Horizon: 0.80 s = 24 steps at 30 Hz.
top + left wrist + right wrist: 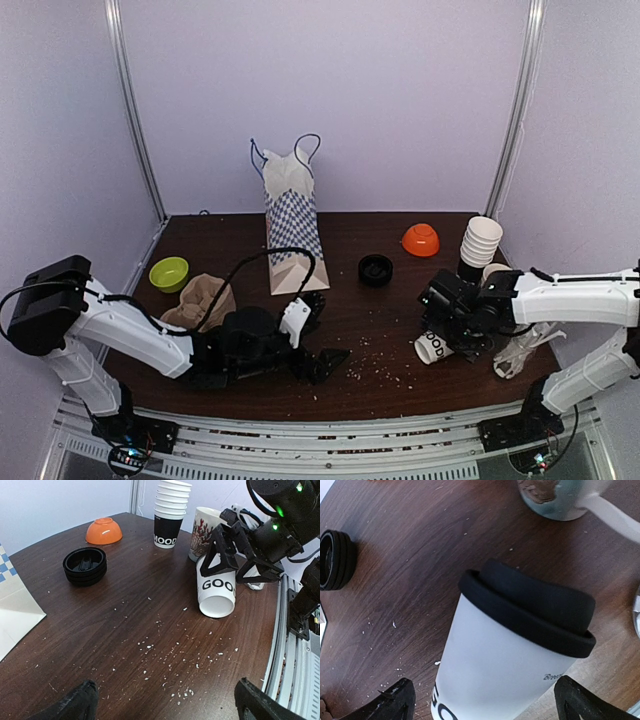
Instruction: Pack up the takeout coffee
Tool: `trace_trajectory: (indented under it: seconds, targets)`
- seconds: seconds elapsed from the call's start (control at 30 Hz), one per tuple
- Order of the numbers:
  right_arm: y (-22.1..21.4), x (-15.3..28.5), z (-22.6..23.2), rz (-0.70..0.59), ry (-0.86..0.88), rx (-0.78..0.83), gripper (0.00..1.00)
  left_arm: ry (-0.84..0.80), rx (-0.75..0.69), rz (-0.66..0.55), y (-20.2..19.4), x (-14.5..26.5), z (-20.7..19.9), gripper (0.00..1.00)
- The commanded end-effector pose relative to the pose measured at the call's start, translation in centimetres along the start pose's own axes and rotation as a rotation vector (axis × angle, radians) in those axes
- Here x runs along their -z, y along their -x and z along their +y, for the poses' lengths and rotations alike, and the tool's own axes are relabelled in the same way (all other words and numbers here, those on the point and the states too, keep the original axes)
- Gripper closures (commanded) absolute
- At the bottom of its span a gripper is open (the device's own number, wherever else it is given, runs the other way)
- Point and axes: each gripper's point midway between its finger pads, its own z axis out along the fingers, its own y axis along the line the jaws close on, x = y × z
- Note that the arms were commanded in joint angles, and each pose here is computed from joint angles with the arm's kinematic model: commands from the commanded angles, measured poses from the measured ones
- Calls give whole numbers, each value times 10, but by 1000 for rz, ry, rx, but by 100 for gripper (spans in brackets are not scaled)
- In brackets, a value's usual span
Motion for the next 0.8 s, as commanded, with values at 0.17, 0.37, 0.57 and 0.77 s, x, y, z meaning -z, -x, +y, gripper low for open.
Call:
trace_trajectory:
  seconds: [0.17, 0.37, 0.57, 0.77]
  targets:
    - [-3, -19, 9, 6, -1, 89, 2, -33, 24, -41, 10, 0, -8, 2]
    - [2, -27, 22, 3, 27, 112, 9, -38, 29, -35, 8, 0, -9, 2]
    - [1, -35, 31, 22, 34, 121, 9, -36, 31, -34, 6, 1, -8, 2]
    - [3, -34, 42, 21, 77, 130, 16, -34, 34, -33, 6, 3, -7, 3]
